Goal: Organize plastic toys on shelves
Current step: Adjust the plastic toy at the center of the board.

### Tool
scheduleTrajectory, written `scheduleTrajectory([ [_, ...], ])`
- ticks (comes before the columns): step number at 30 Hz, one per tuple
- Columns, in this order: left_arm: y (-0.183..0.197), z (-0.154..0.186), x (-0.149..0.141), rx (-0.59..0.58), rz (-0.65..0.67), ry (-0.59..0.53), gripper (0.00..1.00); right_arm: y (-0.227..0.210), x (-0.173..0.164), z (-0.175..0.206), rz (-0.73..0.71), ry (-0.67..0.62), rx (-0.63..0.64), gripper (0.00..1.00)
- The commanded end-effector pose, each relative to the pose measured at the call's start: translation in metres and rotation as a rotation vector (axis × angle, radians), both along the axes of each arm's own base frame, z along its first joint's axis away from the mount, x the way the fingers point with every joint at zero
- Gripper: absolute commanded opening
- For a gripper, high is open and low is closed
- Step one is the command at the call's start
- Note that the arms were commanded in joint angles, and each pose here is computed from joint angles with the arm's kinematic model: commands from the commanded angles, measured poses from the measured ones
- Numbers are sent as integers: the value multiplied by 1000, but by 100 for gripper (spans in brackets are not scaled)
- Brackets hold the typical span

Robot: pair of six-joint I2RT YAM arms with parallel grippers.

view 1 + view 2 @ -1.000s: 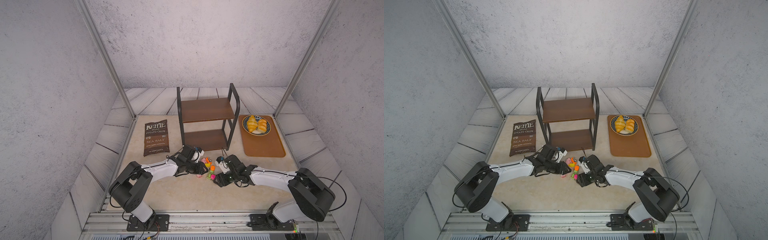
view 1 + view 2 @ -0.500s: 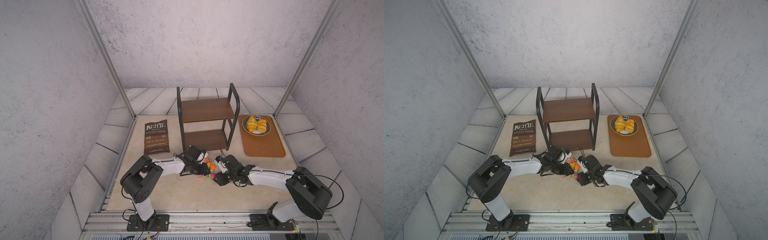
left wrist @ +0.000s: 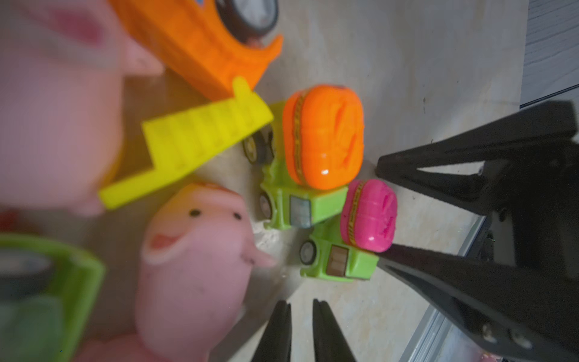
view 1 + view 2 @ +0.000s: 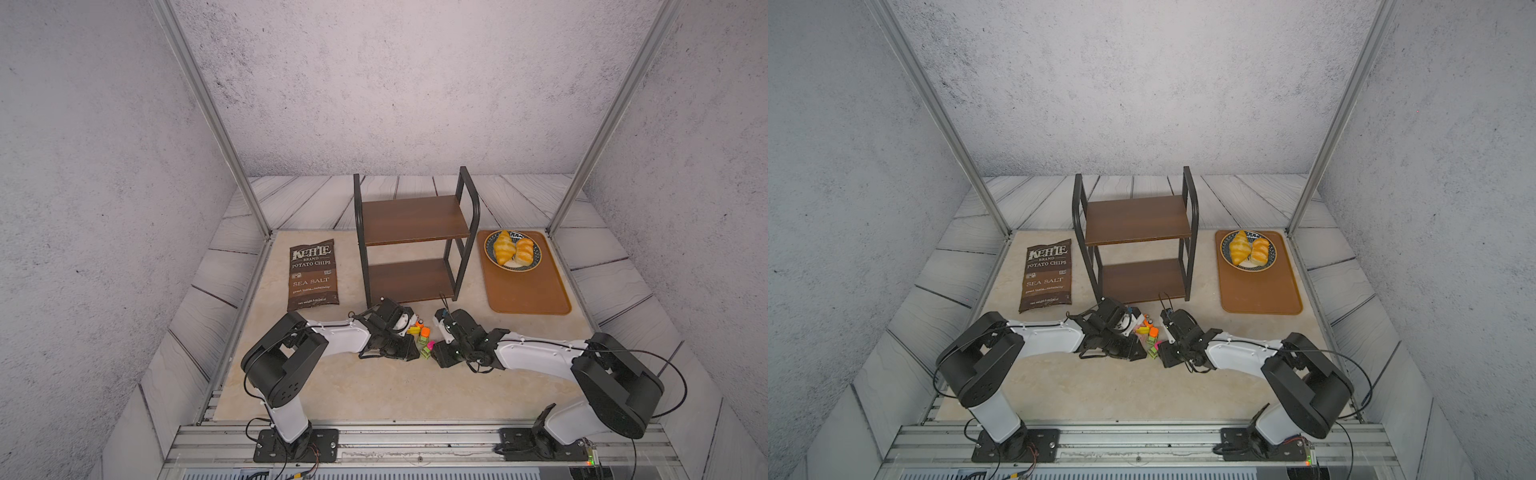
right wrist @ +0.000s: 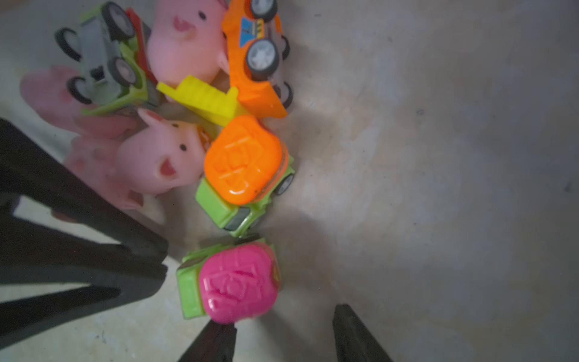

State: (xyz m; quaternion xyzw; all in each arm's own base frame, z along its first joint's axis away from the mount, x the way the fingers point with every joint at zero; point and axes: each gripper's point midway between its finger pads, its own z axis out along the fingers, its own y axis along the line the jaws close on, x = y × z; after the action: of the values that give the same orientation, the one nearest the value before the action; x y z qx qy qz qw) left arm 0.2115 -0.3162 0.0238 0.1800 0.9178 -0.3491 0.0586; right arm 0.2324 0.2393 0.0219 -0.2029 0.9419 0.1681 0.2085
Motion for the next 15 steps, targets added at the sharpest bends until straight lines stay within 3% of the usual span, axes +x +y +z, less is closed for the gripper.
scheduleTrajectory([
  [1,-4,11,-8,-45,-20,6,19,-6,6,-3,-35,-7,-47,56],
  [5,-5,10,-9,-44,-32,6,20,-11,7,-3,-47,-13,-72,58],
  [9,11,9,2,56,18,-44,20,-24,6,-2,-66,-25,-120,59],
  [15,14,7,20,113,81,-77,16,-25,-2,-6,-45,-3,-111,53],
])
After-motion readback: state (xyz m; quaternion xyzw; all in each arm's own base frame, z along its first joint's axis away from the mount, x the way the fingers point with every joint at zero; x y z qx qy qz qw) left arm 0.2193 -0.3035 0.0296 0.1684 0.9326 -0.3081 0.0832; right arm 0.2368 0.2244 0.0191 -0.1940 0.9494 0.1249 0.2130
